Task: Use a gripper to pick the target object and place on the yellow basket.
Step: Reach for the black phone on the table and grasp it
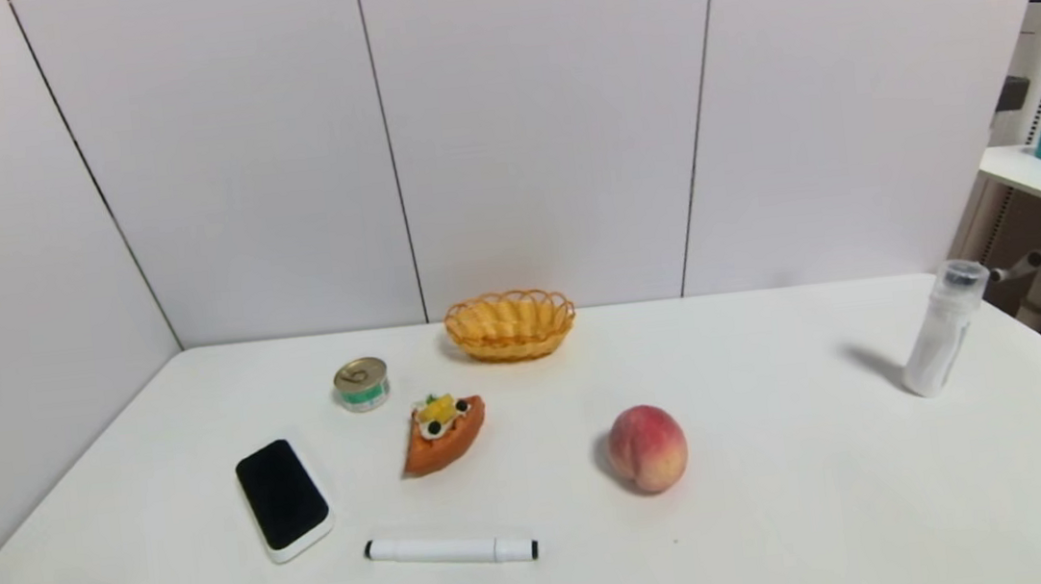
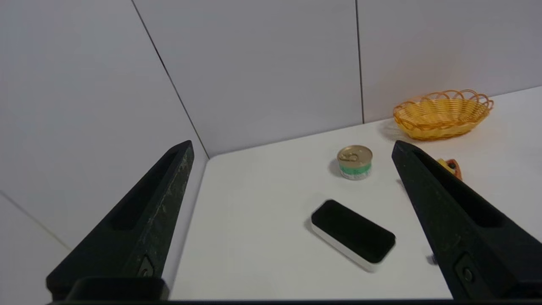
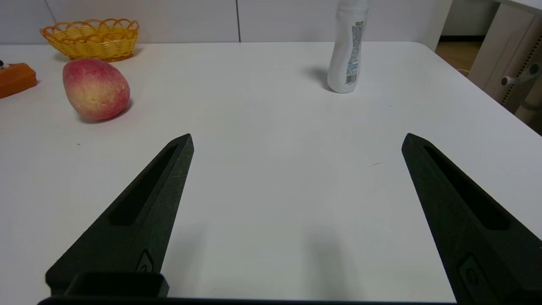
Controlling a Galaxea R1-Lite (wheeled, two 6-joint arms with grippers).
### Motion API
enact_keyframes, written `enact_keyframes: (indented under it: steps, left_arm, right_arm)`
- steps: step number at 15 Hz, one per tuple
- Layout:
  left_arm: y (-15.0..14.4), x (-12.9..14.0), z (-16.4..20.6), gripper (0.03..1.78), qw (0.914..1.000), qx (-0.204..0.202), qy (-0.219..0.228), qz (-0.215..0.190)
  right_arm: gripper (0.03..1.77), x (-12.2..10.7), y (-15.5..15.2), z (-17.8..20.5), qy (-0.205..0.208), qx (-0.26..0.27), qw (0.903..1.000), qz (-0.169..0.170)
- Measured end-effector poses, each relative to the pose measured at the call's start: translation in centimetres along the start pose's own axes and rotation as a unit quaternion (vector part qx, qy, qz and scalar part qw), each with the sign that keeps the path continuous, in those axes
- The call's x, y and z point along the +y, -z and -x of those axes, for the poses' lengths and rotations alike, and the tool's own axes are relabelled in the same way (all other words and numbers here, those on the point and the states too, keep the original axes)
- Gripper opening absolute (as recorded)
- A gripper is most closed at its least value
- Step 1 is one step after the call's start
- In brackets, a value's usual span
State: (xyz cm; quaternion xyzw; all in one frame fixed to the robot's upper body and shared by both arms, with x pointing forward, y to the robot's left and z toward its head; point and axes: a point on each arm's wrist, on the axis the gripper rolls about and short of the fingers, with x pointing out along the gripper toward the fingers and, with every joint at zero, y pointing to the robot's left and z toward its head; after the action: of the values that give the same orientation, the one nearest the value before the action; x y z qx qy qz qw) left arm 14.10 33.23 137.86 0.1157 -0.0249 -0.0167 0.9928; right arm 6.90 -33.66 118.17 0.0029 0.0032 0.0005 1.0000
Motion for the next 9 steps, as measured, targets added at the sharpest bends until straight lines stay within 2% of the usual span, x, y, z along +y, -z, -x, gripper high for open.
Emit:
enact_keyframes:
  steps: [3,6,7,9]
  left_arm:
    - [-4.1,1.0,-5.4,1.69,0.9984,0.001,0.024,-0.051]
    - [-5.8,1.2,-10.6,1.69,0.9901,0.008,0.098,-0.101]
    - [-5.9,1.1,-12.2,1.69,0.9838,0.017,0.134,-0.118]
    - [-5.5,0.8,-15.1,1.69,0.9621,0.034,0.222,-0.155]
  right_arm:
    - [1.70,0.0,0.0,0.0,0.000,0.000,1.0000,0.000]
    - [1.70,0.0,0.0,0.0,0.000,0.000,1.0000,0.000]
    - [1.70,0.0,0.0,0.0,0.000,0.000,1.0000,0.000]
    - [1.70,0.0,0.0,0.0,0.000,0.000,1.0000,0.000]
